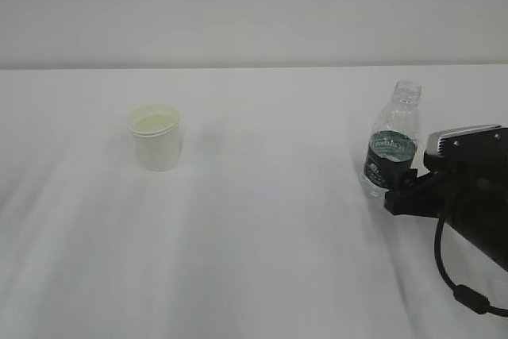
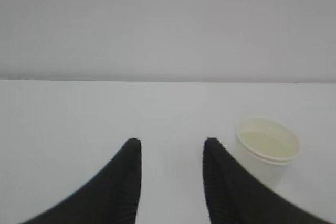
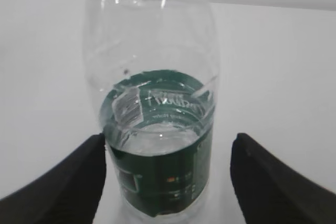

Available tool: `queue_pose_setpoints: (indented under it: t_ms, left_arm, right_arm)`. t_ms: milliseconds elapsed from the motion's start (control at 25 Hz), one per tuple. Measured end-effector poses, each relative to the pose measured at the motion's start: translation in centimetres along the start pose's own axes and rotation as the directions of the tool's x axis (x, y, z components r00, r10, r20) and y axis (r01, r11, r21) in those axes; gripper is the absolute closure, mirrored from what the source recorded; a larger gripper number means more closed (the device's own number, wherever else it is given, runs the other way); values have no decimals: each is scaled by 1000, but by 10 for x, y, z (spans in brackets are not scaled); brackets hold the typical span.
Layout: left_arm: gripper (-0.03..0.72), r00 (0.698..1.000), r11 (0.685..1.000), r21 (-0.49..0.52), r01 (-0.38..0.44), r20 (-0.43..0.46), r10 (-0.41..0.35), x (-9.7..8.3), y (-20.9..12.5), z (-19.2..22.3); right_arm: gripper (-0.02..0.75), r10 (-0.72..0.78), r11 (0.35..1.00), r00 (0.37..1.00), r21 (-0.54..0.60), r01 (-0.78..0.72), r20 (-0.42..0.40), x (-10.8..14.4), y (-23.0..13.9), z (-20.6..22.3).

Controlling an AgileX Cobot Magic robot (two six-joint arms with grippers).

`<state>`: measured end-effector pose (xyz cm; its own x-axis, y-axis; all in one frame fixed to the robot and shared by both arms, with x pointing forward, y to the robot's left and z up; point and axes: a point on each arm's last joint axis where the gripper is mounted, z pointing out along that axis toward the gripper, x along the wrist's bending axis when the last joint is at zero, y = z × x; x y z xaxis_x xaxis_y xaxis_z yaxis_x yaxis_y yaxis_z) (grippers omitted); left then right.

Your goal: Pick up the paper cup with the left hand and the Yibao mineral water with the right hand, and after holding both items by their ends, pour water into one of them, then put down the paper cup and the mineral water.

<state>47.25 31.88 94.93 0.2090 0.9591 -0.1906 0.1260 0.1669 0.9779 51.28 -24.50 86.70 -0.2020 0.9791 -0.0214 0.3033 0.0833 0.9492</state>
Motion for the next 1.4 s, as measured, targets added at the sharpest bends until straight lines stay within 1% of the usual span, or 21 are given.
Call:
queue_pose_setpoints:
  t_ms: [80,160,280,400,520,640,720,840,1000,1160,1280,1400]
  left_arm:
    - [461,999,1000,-17,24,-40,-24,4,1,0]
    - [477,997,998,-27,48,-60,-49,6,2,0]
    - [477,991,993,-36,109,-70,-111,7,3,0]
    - [467,988,990,-42,132,-76,-135,7,3,0]
    - [464,983,985,-84,150,-93,-157,8,10,-3]
    - [463,971,971,-173,164,-143,-190,9,24,-13]
    - [463,963,960,-225,168,-172,-209,6,30,-25]
    - [463,949,949,-259,180,-206,-237,2,28,-43]
    - [463,925,943,-257,210,-260,-277,-1,16,-62]
    - [463,922,940,-250,231,-253,-294,-5,11,-69]
    - [463,926,935,-267,233,-234,-297,-7,14,-71]
    - [463,927,925,-293,242,-211,-310,-10,19,-73]
  right_arm:
    - [183,2,1000,1000,-9,-2,5,0,3,-6]
    - [183,2,1000,1000,-20,-2,5,-1,7,-11]
    - [183,2,999,1000,-49,-2,6,-1,16,-18]
    - [183,2,997,1000,-81,-2,7,-1,24,-25]
    - [183,2,995,1000,-100,-2,7,-1,29,-30]
    - [183,2,995,1000,-100,-2,7,-1,29,-33]
    - [183,2,995,1000,-96,-2,7,-1,28,-34]
    - [183,9,996,1000,-85,-8,20,-2,26,-38]
    - [183,14,996,999,-85,-12,29,-3,26,-49]
    - [184,23,993,999,-117,-18,41,-4,34,-62]
    - [184,29,992,999,-128,-23,44,-5,44,-70]
    - [184,33,984,998,-175,-25,44,-5,58,-78]
